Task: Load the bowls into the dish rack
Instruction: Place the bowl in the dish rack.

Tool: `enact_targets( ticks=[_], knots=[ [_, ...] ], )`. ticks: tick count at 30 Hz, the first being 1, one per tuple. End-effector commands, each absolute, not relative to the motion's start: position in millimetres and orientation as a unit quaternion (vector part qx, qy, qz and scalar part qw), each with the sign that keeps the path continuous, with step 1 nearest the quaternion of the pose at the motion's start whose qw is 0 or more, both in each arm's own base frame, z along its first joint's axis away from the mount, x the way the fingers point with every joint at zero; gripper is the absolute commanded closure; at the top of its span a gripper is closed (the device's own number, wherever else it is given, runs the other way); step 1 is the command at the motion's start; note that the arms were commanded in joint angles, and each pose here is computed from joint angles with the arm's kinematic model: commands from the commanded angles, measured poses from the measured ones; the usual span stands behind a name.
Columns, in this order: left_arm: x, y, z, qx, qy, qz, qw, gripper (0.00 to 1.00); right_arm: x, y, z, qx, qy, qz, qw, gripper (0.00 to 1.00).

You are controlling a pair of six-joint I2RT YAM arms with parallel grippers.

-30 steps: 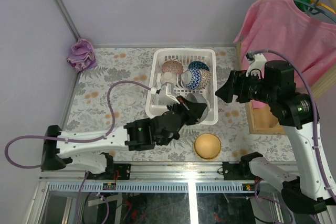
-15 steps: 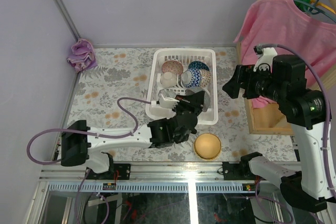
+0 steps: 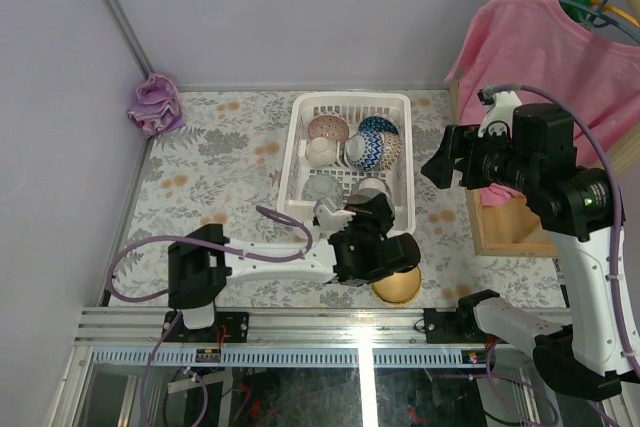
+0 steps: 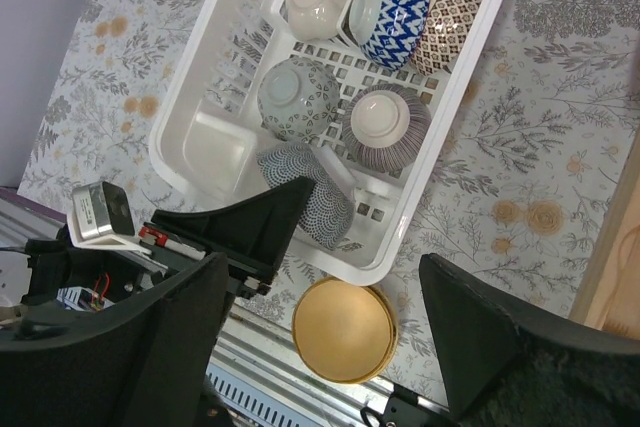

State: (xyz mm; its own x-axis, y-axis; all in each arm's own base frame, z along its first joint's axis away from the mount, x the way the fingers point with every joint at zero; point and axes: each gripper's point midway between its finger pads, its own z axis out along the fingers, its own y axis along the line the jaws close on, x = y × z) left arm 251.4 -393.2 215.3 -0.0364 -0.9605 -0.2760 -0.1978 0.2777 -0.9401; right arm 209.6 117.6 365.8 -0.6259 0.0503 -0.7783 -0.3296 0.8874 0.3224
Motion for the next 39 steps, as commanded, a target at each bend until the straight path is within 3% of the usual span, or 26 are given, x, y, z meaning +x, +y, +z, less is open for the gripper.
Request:
enact_targets(
  ticks=[1, 21, 28, 39],
  knots=[
    [248.6, -373.3, 219.0, -0.560, 0.517, -0.413, 0.499, 1.00, 202.1, 119.2, 365.5, -0.094, 0.871, 0.232, 0.423, 0.15],
    [242.9, -384.8, 177.7, -0.558, 0.537, -0.401, 0.490, 1.00, 196.8, 124.2, 371.6, -0.102, 0.864, 0.250, 0.425, 0.16],
    [238.5, -387.0, 168.2, -0.560, 0.540, -0.405, 0.481, 0.81, 197.2, 125.0, 373.3, -0.104, 0.862, 0.252, 0.427, 0.16],
    [230.6, -388.9, 154.1, -0.560, 0.551, -0.405, 0.468, 0.76, 196.9, 126.1, 374.4, -0.106, 0.861, 0.255, 0.426, 0.16]
  ],
)
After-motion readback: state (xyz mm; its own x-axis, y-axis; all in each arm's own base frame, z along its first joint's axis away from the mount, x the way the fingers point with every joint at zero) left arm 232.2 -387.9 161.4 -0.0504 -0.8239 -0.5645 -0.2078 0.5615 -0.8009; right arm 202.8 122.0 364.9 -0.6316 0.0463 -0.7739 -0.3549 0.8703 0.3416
